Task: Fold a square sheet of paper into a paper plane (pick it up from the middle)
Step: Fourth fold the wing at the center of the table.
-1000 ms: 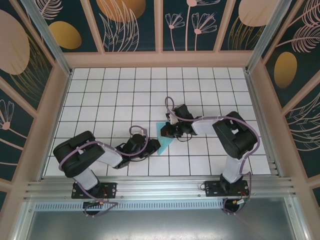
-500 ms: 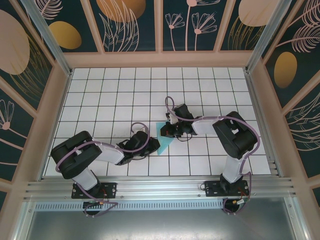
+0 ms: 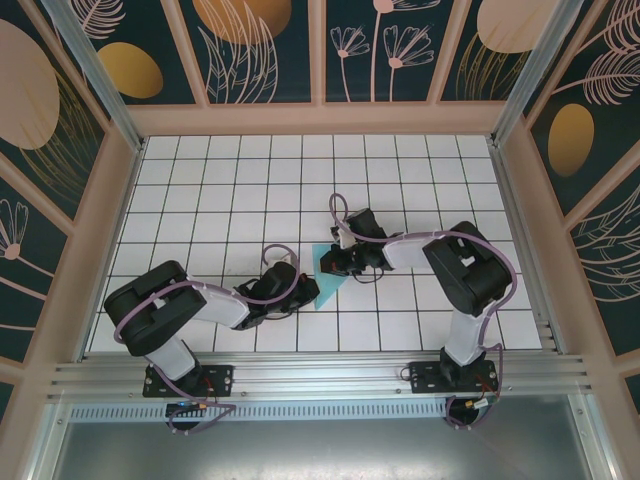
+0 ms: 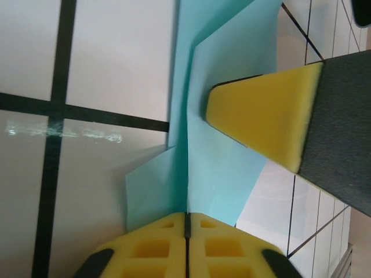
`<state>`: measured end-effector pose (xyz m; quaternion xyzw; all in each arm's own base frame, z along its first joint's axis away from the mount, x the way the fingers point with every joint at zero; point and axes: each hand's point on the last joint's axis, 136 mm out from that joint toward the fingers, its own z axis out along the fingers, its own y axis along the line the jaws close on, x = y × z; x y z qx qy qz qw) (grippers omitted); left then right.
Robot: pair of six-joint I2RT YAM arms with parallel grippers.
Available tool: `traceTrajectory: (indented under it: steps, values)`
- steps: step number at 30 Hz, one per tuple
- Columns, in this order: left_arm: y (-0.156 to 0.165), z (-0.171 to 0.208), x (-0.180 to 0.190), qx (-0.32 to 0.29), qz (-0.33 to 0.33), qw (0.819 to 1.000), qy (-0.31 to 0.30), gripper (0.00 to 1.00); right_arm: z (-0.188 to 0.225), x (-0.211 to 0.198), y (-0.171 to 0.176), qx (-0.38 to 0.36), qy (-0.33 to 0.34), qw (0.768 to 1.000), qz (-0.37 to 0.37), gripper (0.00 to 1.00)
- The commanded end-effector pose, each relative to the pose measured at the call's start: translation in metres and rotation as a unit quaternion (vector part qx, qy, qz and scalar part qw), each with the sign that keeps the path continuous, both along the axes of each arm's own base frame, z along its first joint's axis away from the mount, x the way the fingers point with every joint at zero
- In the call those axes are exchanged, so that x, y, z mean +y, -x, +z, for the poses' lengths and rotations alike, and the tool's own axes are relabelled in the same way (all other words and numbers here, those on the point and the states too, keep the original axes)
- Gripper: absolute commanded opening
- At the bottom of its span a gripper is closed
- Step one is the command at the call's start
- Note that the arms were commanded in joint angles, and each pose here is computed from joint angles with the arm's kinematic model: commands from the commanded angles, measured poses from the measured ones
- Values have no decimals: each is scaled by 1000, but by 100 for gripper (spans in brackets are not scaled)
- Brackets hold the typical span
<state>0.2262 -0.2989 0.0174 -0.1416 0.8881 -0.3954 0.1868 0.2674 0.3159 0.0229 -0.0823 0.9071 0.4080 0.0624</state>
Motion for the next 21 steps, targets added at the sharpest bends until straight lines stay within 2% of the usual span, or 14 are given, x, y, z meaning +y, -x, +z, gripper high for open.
traceTrajectory:
  steps: [1, 4, 7, 10, 13, 18, 21]
  values:
    - [4, -18, 19, 18, 18, 999, -41, 16, -16, -5, 0, 8, 18, 1000, -3, 5]
    - [0, -9, 24, 6, 30, 998, -47, 26, -23, -8, 1, 13, 26, 1000, -5, 5]
    - [-4, 2, 31, -5, 46, 997, -58, 28, -25, -8, 2, 14, 27, 1000, -5, 4]
    - [-10, 12, 42, -18, 71, 995, -70, 26, -25, -9, 2, 13, 27, 1000, -5, 4]
    - [-15, 21, 47, -30, 81, 993, -79, 17, -22, -8, 2, 11, 24, 1000, -3, 4]
    - [-26, 41, 30, -48, 50, 997, -43, 9, -21, -7, 1, 11, 22, 1000, -3, 5]
    - [-30, 50, 18, -55, 27, 998, -18, 8, -21, -7, 1, 9, 21, 1000, -3, 4]
